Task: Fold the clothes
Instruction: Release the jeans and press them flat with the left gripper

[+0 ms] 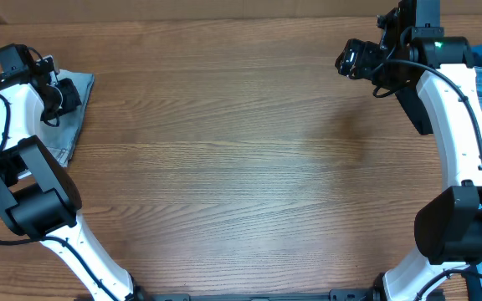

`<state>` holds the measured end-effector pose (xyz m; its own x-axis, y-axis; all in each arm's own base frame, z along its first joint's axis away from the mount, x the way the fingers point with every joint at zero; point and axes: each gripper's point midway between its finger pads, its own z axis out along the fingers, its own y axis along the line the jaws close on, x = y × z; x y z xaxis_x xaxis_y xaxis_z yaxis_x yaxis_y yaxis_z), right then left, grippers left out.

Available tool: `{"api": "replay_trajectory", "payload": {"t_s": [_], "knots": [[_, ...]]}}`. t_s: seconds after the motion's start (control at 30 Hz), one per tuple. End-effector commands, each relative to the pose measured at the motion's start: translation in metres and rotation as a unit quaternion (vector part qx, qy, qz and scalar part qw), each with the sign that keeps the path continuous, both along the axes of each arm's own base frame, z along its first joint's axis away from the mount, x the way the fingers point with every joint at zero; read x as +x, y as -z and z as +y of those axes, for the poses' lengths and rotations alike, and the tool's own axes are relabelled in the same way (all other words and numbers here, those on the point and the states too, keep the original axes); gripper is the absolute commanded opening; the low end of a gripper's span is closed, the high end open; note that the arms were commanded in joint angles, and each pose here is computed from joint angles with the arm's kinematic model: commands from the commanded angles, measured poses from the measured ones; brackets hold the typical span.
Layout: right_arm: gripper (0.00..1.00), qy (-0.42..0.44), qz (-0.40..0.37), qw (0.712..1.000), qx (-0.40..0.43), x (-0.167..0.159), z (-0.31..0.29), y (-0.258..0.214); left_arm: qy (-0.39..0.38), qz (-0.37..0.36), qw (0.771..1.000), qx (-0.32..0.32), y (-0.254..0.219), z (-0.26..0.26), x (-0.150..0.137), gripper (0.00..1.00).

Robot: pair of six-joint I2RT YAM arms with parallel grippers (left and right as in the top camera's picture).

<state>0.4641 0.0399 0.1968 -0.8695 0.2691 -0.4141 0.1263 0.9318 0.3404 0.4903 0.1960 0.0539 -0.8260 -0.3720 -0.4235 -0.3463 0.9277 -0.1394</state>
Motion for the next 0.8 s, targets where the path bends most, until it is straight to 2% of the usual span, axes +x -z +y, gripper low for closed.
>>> {"api": "replay_trajectory", "payload": {"t_s": [0.0, 0.1, 0.3, 0.37, 0.5, 0.63, 0.67, 0.7, 0.73, 0.77], "knots": [[1.0, 0.001, -0.003, 1.0, -0.002, 0.001, -0.002, -0.001, 0.016, -0.002, 1.0, -0.019, 0.014, -0.009, 0.007, 0.13], [1.0, 0.001, -0.003, 1.0, -0.002, 0.001, -0.002, -0.001, 0.018, 0.007, 0.999, -0.031, 0.028, -0.012, 0.006, 0.13], [1.0, 0.001, -0.003, 1.0, -0.002, 0.001, -0.002, -0.001, 0.027, -0.012, 0.999, -0.042, 0.022, -0.016, 0.013, 0.15], [1.0, 0.001, -0.003, 1.0, -0.002, 0.001, -0.002, -0.001, 0.037, -0.042, 0.997, -0.056, 0.0, -0.022, 0.023, 0.2], [1.0, 0.001, -0.003, 1.0, -0.002, 0.001, -0.002, -0.001, 0.025, -0.142, 0.986, -0.084, -0.095, -0.027, 0.05, 0.24], [1.0, 0.001, -0.003, 1.0, -0.002, 0.001, -0.002, -0.001, 0.04, -0.222, 0.969, -0.105, -0.176, -0.043, 0.058, 0.45], [1.0, 0.001, -0.003, 1.0, -0.002, 0.001, -0.002, -0.001, 0.041, -0.234, 0.964, -0.116, -0.19, -0.049, 0.058, 0.59], [1.0, 0.001, -0.003, 1.0, -0.002, 0.001, -0.002, -0.001, 0.037, -0.242, 0.96, -0.134, -0.203, -0.057, 0.056, 0.93], [1.0, 0.001, -0.003, 1.0, -0.002, 0.001, -0.002, -0.001, 0.029, -0.244, 0.958, -0.146, -0.208, -0.062, 0.055, 1.0], [1.0, 0.001, -0.003, 1.0, -0.002, 0.001, -0.002, -0.001, 0.03, -0.243, 0.959, -0.145, -0.208, -0.064, 0.055, 1.0]]}}
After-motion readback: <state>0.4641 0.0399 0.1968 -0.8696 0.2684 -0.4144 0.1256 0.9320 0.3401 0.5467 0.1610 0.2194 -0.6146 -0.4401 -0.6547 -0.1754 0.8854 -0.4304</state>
